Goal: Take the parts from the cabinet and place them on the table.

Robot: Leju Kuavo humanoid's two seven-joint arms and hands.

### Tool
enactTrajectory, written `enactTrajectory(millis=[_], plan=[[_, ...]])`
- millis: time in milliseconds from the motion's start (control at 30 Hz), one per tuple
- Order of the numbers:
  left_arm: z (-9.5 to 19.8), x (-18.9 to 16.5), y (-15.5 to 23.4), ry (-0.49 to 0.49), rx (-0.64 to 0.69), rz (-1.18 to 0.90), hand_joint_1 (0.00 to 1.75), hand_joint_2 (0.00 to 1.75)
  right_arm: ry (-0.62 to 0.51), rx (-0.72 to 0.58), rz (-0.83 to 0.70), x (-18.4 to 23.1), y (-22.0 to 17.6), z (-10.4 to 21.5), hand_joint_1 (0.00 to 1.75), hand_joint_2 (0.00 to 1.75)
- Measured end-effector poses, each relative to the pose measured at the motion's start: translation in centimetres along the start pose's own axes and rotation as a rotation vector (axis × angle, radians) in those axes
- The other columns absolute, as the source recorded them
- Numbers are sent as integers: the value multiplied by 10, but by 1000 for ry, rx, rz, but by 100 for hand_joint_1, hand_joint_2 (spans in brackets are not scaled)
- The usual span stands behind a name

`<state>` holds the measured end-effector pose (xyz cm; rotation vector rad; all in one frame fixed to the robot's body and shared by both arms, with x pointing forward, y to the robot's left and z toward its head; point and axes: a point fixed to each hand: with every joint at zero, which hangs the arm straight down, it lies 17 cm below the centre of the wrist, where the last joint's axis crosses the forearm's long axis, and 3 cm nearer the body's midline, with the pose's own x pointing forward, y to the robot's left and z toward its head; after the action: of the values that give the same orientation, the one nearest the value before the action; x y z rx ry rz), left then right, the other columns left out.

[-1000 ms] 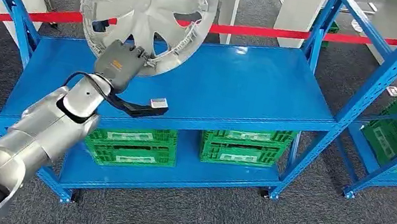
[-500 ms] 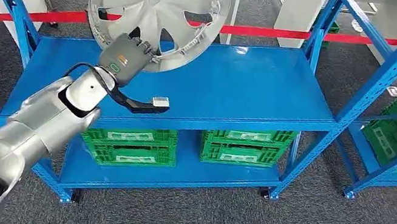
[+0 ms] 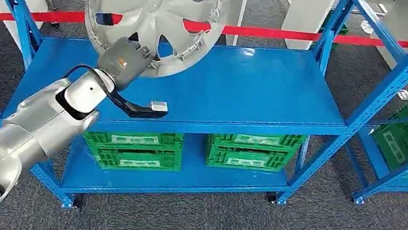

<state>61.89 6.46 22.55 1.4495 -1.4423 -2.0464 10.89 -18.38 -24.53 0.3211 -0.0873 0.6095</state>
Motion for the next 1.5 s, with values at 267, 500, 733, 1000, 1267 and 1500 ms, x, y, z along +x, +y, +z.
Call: enactTrajectory(millis=[267,500,733,1000,1267,1500], plan=[[2,5,-9,-6,-27,0,175,175,5,2,1,-3,1,-1,0,175],[4,10,-14,-20,-38,5,175,175,4,-3,7,-1,-1,0,0,175],[8,9,-23,-24,-58,3,175,175,6,-9,16,1,-4,1,0,175],[6,11,-21,-34,-63,-8,175,175,8,-11,19,1,-5,1,0,175],[6,19,-19,-56,-56,0,175,175,6,-2,9,-3,-1,0,0,175],[1,36,-8,-91,-37,10,175,175,-16,6,-32,-2,2,-1,0,175]])
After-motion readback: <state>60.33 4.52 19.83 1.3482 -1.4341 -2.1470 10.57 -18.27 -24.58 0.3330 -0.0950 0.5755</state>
